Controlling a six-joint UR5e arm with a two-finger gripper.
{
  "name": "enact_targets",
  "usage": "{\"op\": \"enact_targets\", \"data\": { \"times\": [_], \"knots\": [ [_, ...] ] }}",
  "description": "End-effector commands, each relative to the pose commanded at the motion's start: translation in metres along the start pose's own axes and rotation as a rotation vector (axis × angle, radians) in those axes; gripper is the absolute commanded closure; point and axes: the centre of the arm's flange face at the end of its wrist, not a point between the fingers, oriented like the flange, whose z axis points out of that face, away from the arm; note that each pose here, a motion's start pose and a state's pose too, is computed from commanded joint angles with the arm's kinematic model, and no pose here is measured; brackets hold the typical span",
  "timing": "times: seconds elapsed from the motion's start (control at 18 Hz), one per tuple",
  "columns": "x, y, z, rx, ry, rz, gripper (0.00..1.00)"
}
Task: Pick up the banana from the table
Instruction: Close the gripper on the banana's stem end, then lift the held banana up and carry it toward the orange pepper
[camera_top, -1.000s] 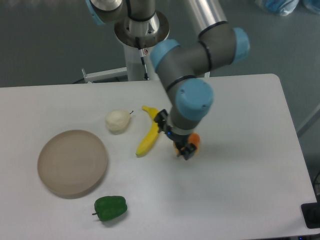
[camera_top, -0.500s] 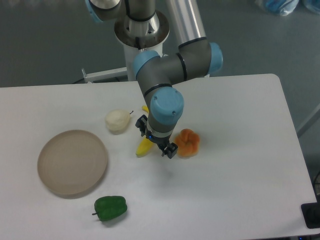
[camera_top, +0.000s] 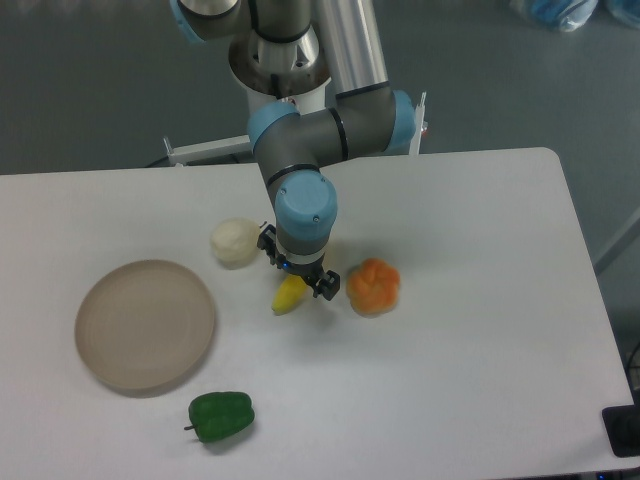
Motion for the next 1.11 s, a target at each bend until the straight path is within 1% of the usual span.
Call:
{"op": "enact_targets", "data": {
  "times": [0.11, 0.17, 0.22, 0.28, 0.61, 0.78, 0.83, 0.94, 1.0, 1.06, 1.11],
  "knots": [
    [0.000, -0.001, -0.001, -0.001, -0.002, -0.011, 0.52],
    [0.000, -0.001, -0.002, 0.003, -0.004, -0.039, 0.73],
    [-0.001, -0.002, -0.004, 0.005, -0.007, -0.052, 0.85],
    [-0.002, -0.003, -0.008, 0.012, -0.014, -0.055, 0.92],
    [-0.009, -0.007, -0.034, 0.047, -0.047, -0.056, 0.97],
    [-0.025, -0.012, -0.070, 0.085, -0.100, -0.062, 0.97],
    [-0.031, -0.014, -0.082, 0.094, -0.116, -0.051, 0.97],
    [-0.041, -0.018, -0.117, 0.123, -0.158, -0.044, 0.97],
    [-0.053, -0.013, -0.135, 0.134, -0.173, -0.046, 0.97],
    [-0.069, -0.002, -0.149, 0.131, -0.176, -0.040, 0.97],
    [-0.081, 0.006, -0.162, 0.126, -0.175, -0.002, 0.97]
  ]
}}
